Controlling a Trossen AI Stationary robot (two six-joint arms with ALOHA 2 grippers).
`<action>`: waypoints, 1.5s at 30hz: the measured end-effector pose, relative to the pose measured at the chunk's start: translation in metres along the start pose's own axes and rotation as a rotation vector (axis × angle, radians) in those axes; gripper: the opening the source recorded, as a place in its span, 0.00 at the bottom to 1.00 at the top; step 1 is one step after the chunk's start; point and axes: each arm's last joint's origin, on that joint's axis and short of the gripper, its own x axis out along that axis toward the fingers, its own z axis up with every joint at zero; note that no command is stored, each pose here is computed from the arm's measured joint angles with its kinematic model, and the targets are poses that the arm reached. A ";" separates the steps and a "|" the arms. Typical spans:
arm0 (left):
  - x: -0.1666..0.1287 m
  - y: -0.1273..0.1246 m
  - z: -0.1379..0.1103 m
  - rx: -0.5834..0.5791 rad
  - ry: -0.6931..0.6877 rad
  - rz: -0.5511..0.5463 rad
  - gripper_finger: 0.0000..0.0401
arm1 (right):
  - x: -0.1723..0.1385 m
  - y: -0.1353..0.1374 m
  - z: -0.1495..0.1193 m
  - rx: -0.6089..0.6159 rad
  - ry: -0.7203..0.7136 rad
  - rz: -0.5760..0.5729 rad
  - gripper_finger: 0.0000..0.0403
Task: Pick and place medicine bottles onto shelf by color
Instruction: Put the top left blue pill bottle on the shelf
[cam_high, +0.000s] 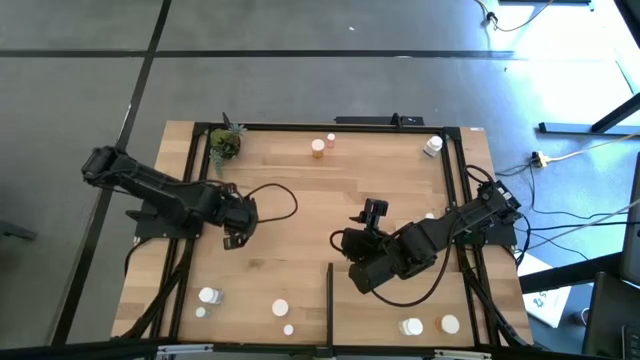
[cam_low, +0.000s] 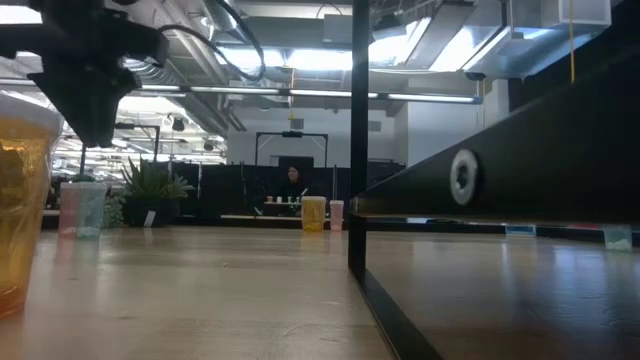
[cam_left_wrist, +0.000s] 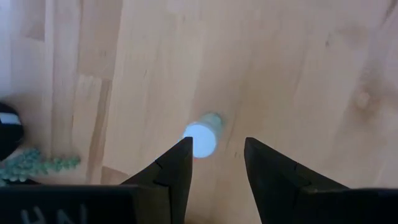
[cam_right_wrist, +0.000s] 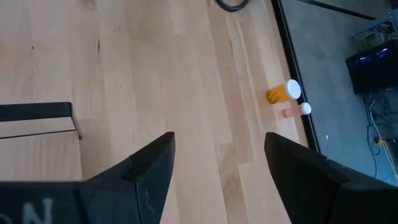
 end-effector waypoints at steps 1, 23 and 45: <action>0.001 0.002 0.001 -0.007 0.002 0.003 0.35 | 0.000 0.000 0.000 0.001 0.000 0.000 0.62; 0.018 0.031 0.017 -0.304 0.139 -0.078 0.35 | 0.000 0.000 0.000 0.000 0.001 0.006 0.62; 0.048 0.020 0.027 -0.157 0.269 -0.022 0.35 | 0.000 0.001 0.002 0.018 -0.014 0.013 0.62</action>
